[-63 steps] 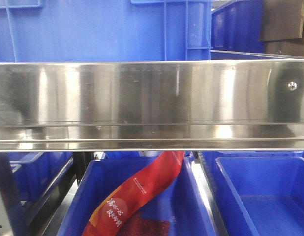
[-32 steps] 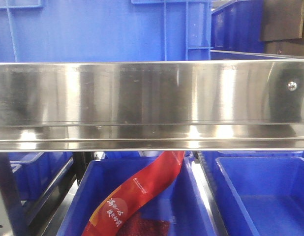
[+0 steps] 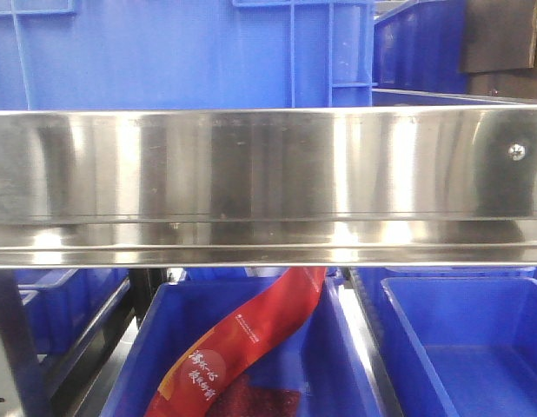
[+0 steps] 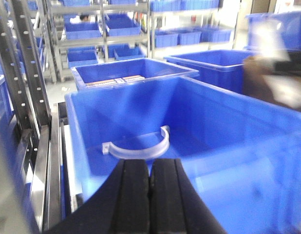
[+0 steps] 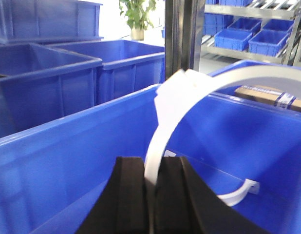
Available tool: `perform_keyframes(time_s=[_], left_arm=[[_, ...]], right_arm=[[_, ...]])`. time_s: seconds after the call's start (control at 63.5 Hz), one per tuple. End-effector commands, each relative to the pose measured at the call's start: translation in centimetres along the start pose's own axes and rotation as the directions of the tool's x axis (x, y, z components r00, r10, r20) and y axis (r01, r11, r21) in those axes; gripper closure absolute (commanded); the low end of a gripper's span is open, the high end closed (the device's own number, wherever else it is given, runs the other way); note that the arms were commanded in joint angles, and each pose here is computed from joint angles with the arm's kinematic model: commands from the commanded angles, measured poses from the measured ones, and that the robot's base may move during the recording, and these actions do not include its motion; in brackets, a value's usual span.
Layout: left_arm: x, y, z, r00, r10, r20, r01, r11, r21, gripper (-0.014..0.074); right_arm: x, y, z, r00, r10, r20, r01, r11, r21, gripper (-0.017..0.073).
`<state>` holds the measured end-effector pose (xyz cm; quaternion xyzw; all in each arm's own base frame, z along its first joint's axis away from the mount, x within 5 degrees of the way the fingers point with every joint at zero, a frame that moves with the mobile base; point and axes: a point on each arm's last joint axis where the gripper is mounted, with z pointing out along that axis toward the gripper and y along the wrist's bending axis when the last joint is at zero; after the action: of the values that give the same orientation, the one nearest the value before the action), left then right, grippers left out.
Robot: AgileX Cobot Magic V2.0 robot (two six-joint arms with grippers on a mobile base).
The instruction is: Grab PVC pipe and place in blue bin
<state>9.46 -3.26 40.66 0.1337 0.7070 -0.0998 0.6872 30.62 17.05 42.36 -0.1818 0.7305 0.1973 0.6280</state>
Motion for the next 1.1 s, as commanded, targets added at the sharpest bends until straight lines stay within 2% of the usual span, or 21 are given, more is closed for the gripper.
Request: perform_keyframes(time_s=[0.0, 0.11, 0.221, 0.362, 0.473, 0.583, 0.709, 0.867, 0.914, 1.087], left_arm=[[0.6, -0.1, -1.4, 0.999, -0.015, 0.048, 0.015, 1.000, 0.006, 0.0704], [1.3, -0.1, -2.7, 0.997, -0.011, 0.073, 0.011, 1.000, 0.004, 0.0704], [1.8, -0.1, -3.6, 0.997, -0.004, 0.077, 0.004, 1.000, 0.000, 0.0704], [2.1, 0.0, -3.7, 0.999, 0.018, 0.048, -0.017, 1.000, -0.010, 0.0704], [2.2, 0.1, -3.7, 0.998, 0.038, 0.043, -0.037, 0.999, -0.019, 0.0704], [2.1, 0.3, -3.7, 0.995, 0.088, 0.041, -0.086, 0.995, -0.044, 0.0704], [2.1, 0.3, -3.7, 0.995, 0.091, 0.040, -0.089, 0.995, -0.049, 0.0704], [2.0, 0.7, -3.8, 0.997, 0.057, 0.051, -0.052, 0.994, -0.100, 0.0704], [2.0, 1.0, -3.8, 0.996, 0.067, 0.052, -0.060, 0.989, -0.132, 0.0704], [2.0, 1.6, -3.9, 0.996, 0.083, 0.039, -0.071, 0.970, -0.233, 0.0704]], right_arm=[[0.0, 0.1, 1.5, 1.000, -0.018, 0.004, 0.018, 1.000, -0.002, 0.0728], [0.4, 0.1, 2.9, 1.000, -0.018, -0.018, 0.017, 1.000, -0.006, 0.0668], [1.0, 0.4, 3.6, 0.999, -0.018, -0.035, 0.018, 1.000, -0.014, 0.0507], [1.4, 0.4, 4.0, 0.999, -0.018, -0.048, 0.017, 1.000, -0.016, 0.0342], [1.4, 0.4, 4.0, 0.999, -0.018, -0.047, 0.017, 1.000, -0.016, 0.0286], [0.9, 0.5, 3.5, 0.999, -0.019, -0.033, 0.018, 1.000, -0.016, 0.0316], [-0.2, 0.6, 2.2, 1.000, -0.020, -0.009, 0.020, 1.000, -0.022, 0.0414], [-2.1, 0.8, -0.1, 0.999, -0.036, 0.033, 0.037, 0.999, -0.028, 0.0661], [-2.6, 0.9, -0.8, 0.998, -0.052, 0.045, 0.053, 0.998, -0.026, 0.0718], [-4.4, 1.2, -3.9, 0.995, -0.070, 0.067, 0.073, 0.997, -0.039, 0.0721]])
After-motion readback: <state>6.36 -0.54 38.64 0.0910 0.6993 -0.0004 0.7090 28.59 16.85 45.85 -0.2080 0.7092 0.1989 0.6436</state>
